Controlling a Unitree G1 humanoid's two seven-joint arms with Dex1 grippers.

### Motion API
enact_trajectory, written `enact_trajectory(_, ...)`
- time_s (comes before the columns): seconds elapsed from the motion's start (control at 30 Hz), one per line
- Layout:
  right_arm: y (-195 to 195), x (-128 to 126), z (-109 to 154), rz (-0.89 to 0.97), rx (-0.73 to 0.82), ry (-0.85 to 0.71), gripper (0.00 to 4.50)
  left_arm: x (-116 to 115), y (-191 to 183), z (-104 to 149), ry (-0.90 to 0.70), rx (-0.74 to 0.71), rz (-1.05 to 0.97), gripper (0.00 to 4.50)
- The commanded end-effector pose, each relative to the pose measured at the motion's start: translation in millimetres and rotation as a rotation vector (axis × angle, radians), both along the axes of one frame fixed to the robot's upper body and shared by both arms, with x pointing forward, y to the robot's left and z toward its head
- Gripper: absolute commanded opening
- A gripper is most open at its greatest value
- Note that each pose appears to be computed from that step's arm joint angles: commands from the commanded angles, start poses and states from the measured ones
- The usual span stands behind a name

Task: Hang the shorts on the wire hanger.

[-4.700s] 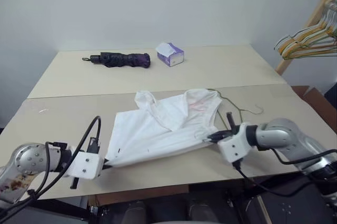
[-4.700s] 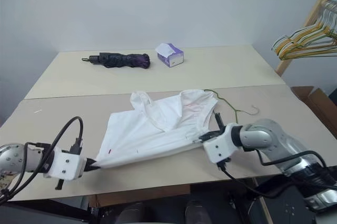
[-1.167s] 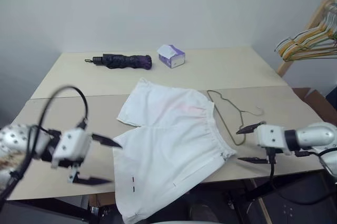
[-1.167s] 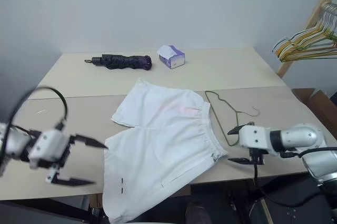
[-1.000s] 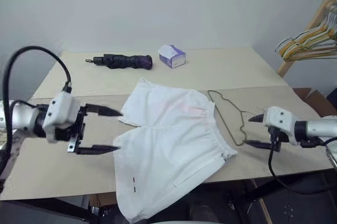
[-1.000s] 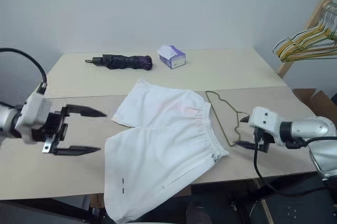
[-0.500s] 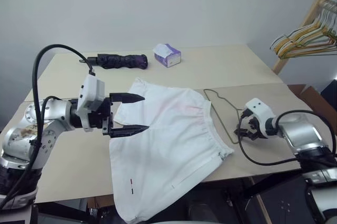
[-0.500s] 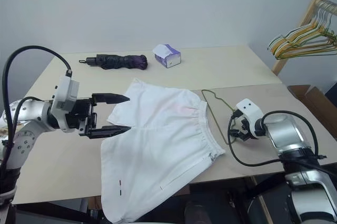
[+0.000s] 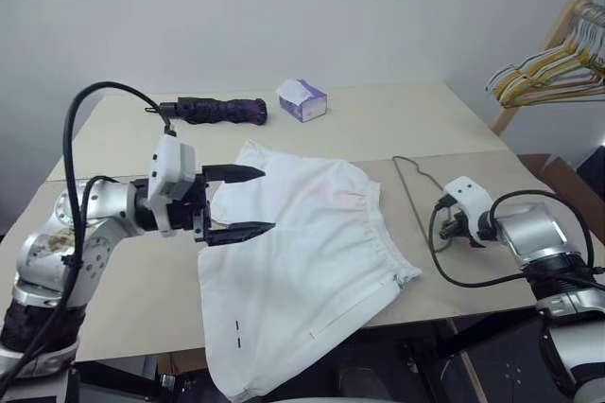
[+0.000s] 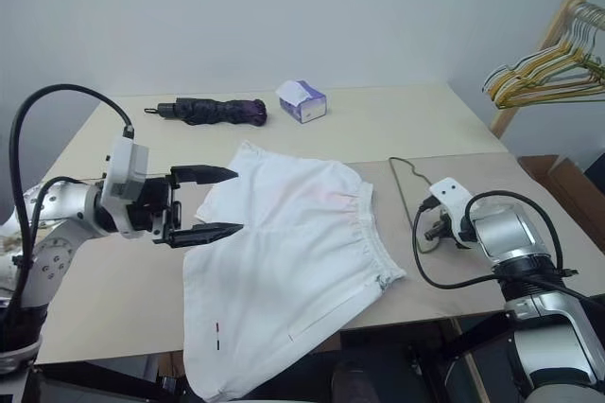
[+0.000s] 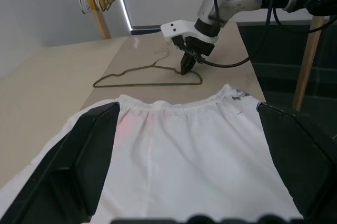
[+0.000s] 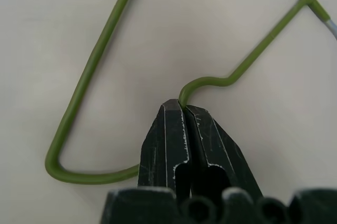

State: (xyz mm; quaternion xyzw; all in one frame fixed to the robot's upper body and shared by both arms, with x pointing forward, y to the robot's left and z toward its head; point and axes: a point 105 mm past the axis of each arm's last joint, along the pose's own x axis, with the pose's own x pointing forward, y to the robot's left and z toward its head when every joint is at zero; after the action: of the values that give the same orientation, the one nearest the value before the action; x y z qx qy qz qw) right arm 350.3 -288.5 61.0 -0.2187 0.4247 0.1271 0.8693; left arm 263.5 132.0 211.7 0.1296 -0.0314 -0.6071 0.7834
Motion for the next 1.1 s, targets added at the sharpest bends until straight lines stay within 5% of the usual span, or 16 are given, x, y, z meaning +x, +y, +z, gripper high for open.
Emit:
enact_trajectory(0.03,-19.3,18.1,38.6,0.02,-0.146,-0.204,0.04,11.8,-3.4,8.4,-0.071,-0.017,0.038,4.5)
enact_trajectory(0.23,8.7,37.6,101.4,0.462,-0.549,-0.697,0.04,45.8,-8.5,25.1,-0.116,-0.115,0.169,4.5)
enact_trajectory(0.57,79.2,27.5,127.7,1.157,-0.965,-1.188,0.04,78.5,7.1,46.1,-0.02,-0.147,0.176,4.5)
enact_trajectory(0.87,118.8,23.9,142.3,1.392,-1.022,-1.42,0.04,85.0,-3.2,-6.7,0.115,0.167,0.061,4.5)
enact_trajectory(1.1,129.3,24.8,147.6,1.429,-1.015,-1.451,0.04,82.9,-14.9,-34.8,0.174,0.285,0.005,4.5)
